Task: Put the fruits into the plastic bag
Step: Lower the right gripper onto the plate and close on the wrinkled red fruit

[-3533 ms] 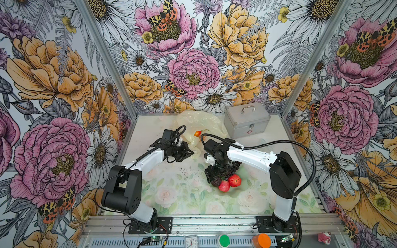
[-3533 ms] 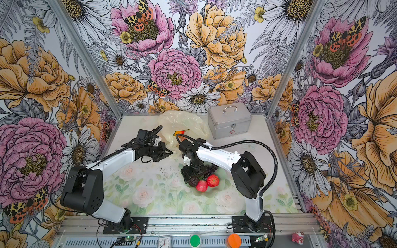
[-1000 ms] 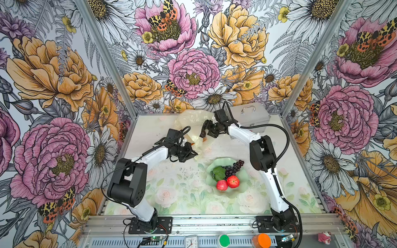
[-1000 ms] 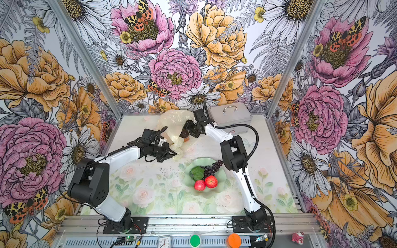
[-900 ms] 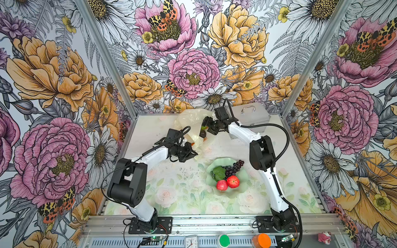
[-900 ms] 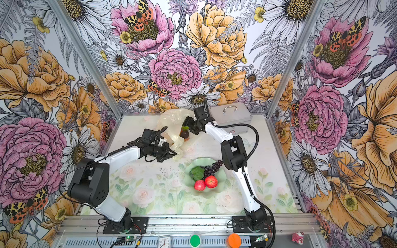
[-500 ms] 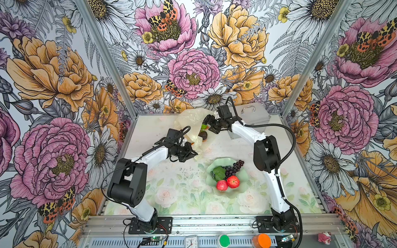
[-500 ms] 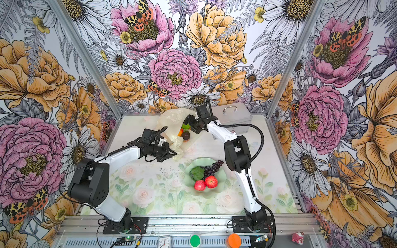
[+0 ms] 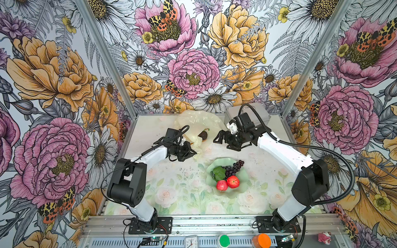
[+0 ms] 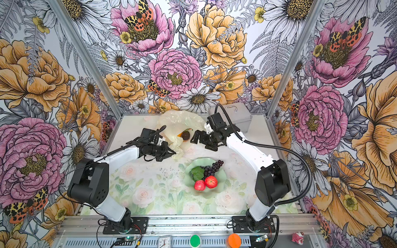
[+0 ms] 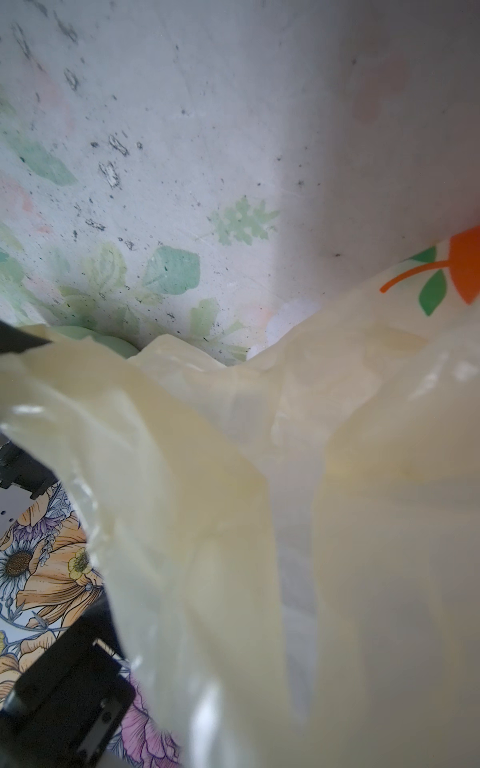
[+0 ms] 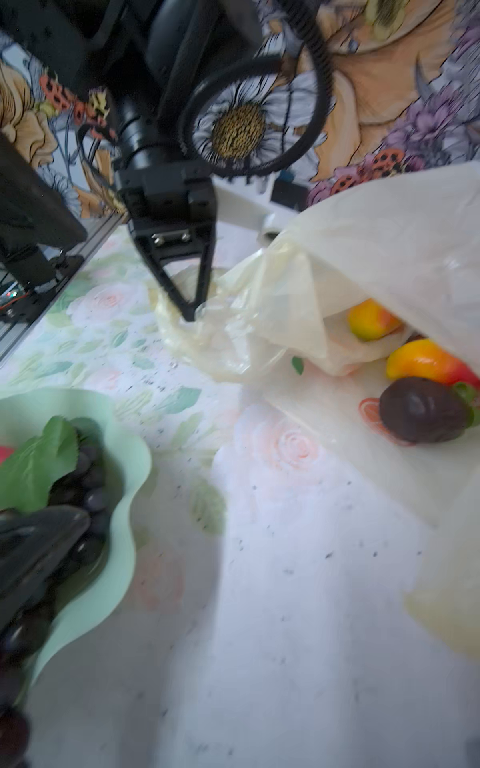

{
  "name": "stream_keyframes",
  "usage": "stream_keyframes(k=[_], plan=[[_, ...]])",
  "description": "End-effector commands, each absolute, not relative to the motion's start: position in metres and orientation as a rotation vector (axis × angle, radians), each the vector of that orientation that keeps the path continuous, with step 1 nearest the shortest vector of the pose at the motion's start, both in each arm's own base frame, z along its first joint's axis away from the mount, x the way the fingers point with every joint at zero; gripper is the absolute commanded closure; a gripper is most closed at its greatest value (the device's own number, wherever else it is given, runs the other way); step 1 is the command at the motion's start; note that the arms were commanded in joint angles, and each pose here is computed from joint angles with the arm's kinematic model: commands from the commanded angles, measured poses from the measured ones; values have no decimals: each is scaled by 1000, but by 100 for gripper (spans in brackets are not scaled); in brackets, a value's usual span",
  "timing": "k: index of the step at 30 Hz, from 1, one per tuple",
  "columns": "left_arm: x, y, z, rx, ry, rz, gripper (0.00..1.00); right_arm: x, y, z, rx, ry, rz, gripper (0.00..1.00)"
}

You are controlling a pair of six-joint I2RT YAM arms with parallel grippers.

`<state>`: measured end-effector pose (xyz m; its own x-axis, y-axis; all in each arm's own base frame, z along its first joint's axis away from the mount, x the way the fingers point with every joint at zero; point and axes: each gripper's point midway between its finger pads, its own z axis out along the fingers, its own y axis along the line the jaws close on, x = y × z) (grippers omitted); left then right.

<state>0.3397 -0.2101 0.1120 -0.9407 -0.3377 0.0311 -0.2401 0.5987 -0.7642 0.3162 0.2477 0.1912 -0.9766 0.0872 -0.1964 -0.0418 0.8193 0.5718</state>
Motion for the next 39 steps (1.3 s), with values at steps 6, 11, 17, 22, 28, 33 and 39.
stream_keyframes(k=[6, 11, 17, 22, 28, 33, 39], plan=[[346, -210, 119, -435, 2667, -1255, 100, 217, 191, 125, -183, 3147, 335, 1], [343, -213, 123, -426, 2663, -1260, 100, 211, 187, 111, -228, 3176, 245, 6], [336, -209, 124, -441, 2655, -1243, 100, 198, 189, 92, -297, 3242, 205, 10], [331, -207, 123, -455, 2657, -1237, 100, 197, 187, 82, -340, 3254, 140, 12], [330, -208, 122, -456, 2660, -1232, 100, 199, 189, 69, -348, 3261, 131, 16], [328, -211, 119, -452, 2672, -1224, 100, 204, 196, 58, -361, 3277, 137, 18], [328, -211, 119, -459, 2673, -1221, 100, 208, 197, 56, -376, 3269, 128, 23]])
